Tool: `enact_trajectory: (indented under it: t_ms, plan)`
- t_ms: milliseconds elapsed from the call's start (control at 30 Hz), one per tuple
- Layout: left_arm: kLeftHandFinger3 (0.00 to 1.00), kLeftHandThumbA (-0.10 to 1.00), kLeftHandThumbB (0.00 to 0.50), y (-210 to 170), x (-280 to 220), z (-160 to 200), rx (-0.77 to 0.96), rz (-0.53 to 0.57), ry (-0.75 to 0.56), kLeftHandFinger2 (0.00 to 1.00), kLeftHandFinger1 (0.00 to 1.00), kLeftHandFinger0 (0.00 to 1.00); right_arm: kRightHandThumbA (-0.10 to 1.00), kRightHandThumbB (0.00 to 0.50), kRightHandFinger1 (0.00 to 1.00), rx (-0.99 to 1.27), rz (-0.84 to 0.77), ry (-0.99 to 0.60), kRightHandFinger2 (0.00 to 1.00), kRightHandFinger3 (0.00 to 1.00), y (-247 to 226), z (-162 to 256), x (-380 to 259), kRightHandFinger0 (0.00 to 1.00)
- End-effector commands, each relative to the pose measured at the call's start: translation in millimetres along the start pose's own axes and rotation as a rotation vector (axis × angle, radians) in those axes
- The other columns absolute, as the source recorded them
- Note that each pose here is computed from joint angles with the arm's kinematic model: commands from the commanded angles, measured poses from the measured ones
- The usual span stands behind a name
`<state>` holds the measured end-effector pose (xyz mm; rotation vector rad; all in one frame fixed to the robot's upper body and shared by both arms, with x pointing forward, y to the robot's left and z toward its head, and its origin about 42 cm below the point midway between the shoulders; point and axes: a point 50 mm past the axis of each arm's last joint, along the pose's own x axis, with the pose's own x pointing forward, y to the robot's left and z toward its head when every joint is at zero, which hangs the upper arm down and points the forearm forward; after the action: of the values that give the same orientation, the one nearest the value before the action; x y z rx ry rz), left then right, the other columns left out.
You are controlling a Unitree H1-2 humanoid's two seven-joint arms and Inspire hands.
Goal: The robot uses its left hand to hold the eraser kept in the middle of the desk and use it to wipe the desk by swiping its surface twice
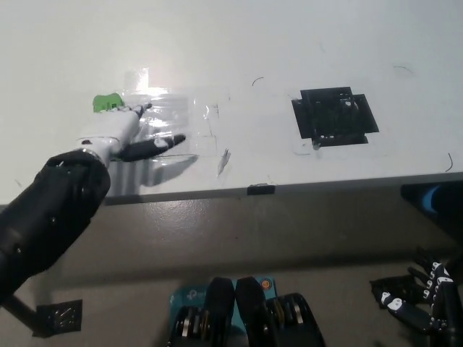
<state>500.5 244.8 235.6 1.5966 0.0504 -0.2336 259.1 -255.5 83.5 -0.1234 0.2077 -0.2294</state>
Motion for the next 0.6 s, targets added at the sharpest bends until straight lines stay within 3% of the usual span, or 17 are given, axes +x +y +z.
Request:
enact_trajectory:
  t_ms: [0, 367, 567]
  plan:
    - [1.00, 1.00, 0.439, 145.6, 2.6, -75.1, 0.918, 0.320, 0.161, 1.00, 1.00, 1.00, 1.00, 0.145, 0.84, 0.006, -0.027, -0.072, 0.89, 0.91, -7.8, 22.4, -3.1, 0.75]
    - [1.00, 1.00, 0.446, 158.2, -0.2, -90.9, 0.947, 0.372, 0.185, 1.00, 1.00, 1.00, 1.00, 0.123, 0.81, 0.008, -0.031, -0.066, 0.88, 0.90, -7.6, 20.6, -8.0, 0.73]
    - [1.00, 1.00, 0.439, 136.5, 3.8, -88.5, 0.886, 0.376, 0.177, 1.00, 1.00, 1.00, 1.00, 0.124, 0.78, 0.004, -0.044, -0.069, 0.86, 0.87, -10.8, 18.7, -9.7, 0.70]
